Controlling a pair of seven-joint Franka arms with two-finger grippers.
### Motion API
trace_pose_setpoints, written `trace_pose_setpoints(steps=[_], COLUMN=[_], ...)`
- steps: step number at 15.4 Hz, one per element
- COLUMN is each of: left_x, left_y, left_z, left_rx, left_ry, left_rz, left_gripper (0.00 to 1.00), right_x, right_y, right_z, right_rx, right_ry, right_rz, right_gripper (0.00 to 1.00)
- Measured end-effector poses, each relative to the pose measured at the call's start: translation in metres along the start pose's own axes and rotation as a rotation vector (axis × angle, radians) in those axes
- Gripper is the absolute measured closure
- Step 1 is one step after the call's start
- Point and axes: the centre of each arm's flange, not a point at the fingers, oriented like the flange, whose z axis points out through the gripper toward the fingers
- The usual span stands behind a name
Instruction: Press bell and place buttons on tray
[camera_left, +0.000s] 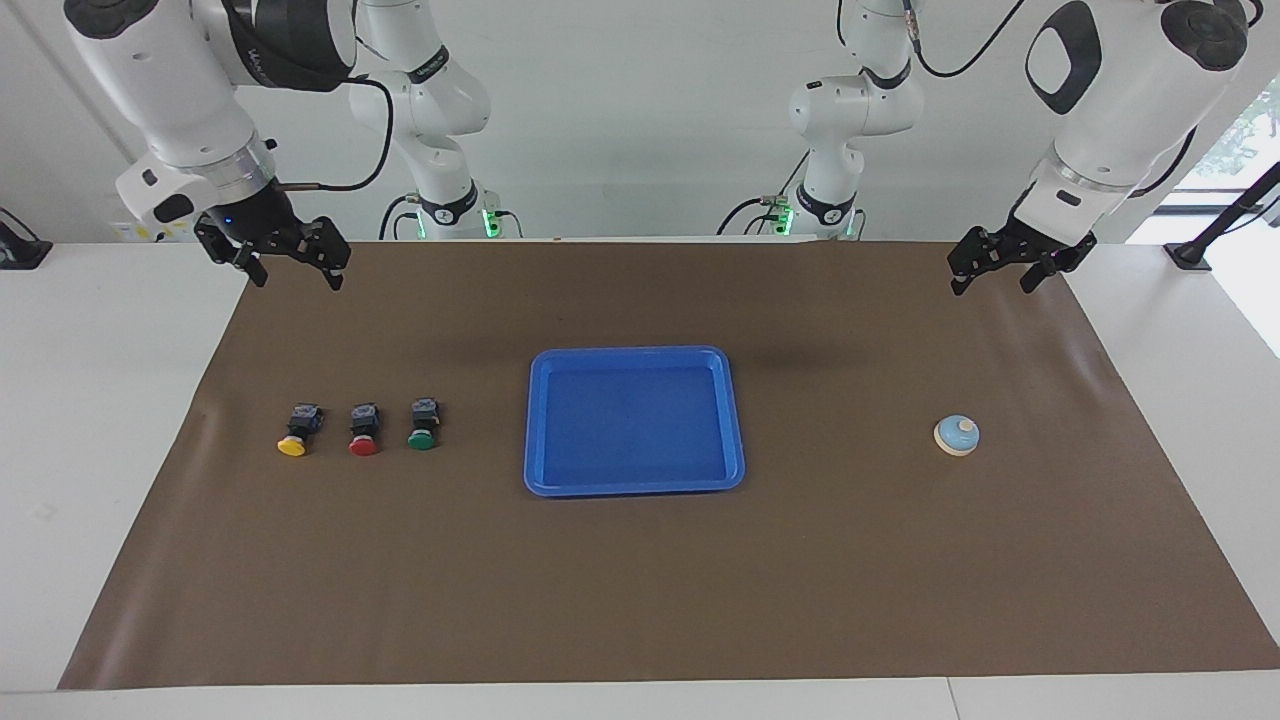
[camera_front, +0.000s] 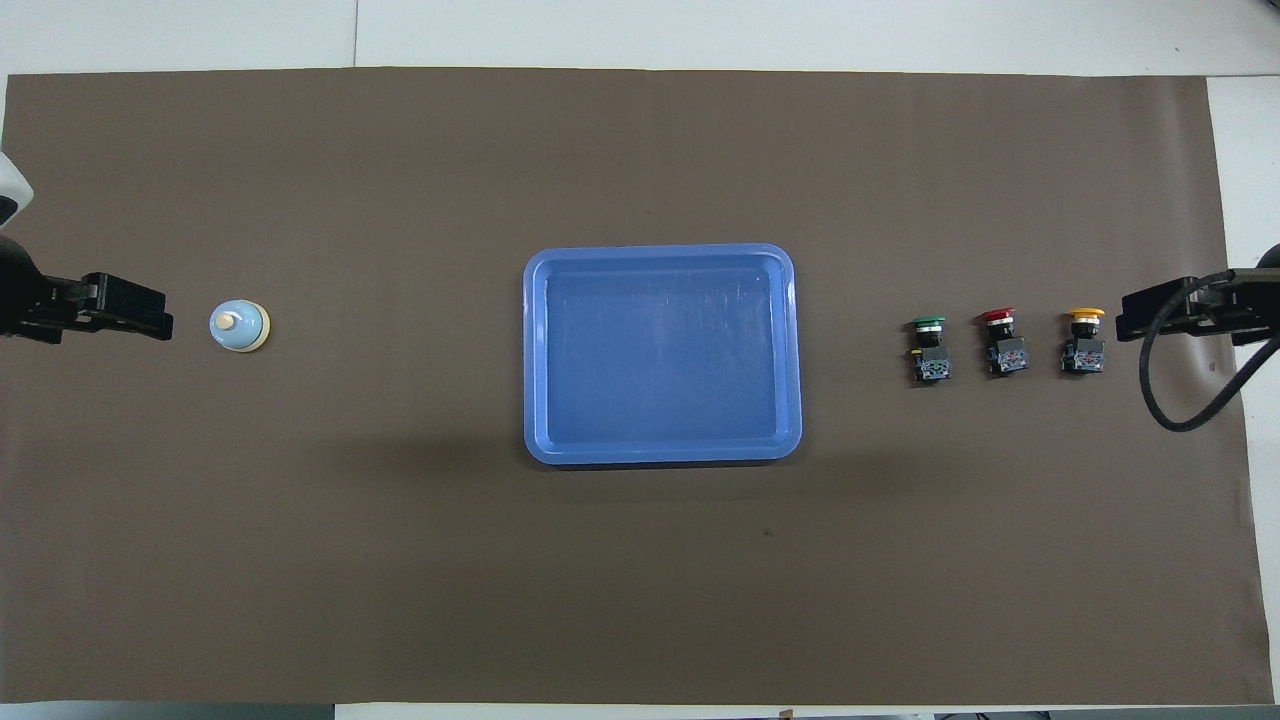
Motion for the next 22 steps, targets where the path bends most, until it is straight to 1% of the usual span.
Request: trace_pose_setpoints(steps=[5,10,11,13,15,17,19,21,22], left_x=[0.000,0.002,0.002,0.004,0.004,0.002,0.000,0.004,0.010], left_y=[0.000,0.000,0.000,-0.001,-0.007,-0.022,-0.042,-0.054,-0.057], left_z=[0.000,0.000,0.001,0.012,0.031,0.049,0.066,0.088,0.101], left_rx=[0.000,0.000,0.000,0.000,0.000,0.000,0.000,-0.001,-0.001], left_ry=[0.000,0.015,0.019,0.030,0.044,0.061,0.053,0.042,0.048], left_rz=[-0.001,-0.003,-0.006,-0.025,-0.049,-0.076,-0.069,-0.037,-0.030], left_gripper=[0.00,0.00,0.07,0.31,0.53,0.76,0.97,0.99,0.99], right_x=[0.000,0.000,0.000,0.000,0.000,0.000,0.000,0.000,0.000], right_y=[0.000,0.000,0.000,0.000,0.000,0.000,0.000,0.000,0.000], right_z=[0.000,0.000,0.000,0.000,0.000,0.000,0.000,0.000,0.000], right_rx=[0.000,0.000,0.000,0.000,0.000,0.000,0.000,0.000,0.000], right_ry=[0.000,0.000,0.000,0.000,0.000,0.000,0.000,0.000,0.000], right_rz=[0.000,0.000,0.000,0.000,0.000,0.000,0.000,0.000,0.000], right_gripper=[0.00,0.00,0.00,0.00,0.00,0.00,0.00,0.00,0.00])
